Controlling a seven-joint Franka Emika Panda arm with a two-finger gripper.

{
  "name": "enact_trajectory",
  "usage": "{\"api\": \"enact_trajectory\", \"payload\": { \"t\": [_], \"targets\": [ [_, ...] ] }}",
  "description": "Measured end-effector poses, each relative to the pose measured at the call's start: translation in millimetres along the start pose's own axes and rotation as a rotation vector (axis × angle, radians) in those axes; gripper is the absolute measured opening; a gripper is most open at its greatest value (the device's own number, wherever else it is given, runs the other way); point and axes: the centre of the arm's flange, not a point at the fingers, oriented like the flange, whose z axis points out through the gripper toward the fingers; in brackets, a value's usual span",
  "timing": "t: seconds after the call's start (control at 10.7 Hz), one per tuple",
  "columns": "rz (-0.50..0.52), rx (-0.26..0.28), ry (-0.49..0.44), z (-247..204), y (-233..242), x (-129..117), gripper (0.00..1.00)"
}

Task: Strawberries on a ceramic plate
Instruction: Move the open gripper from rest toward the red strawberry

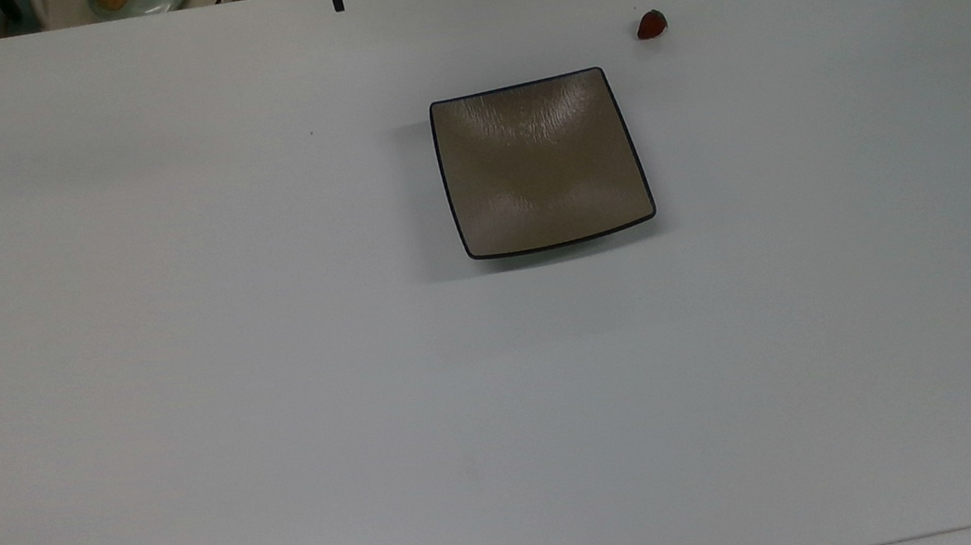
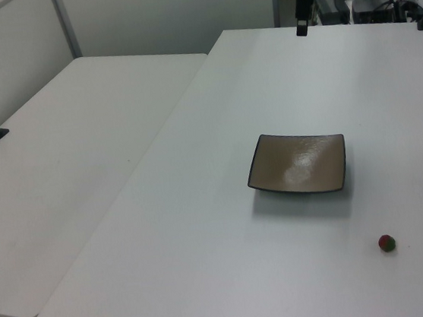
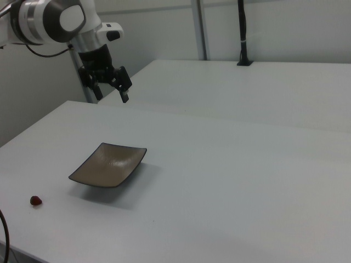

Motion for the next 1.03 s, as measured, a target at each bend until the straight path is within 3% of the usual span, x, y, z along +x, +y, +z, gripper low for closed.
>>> {"api": "enact_trajectory", "payload": {
  "t": [1.03],
  "targets": [
    [-0.038, 0.005, -0.029, 12.2, -25.6, -7.9, 1.00]
  ]
}}
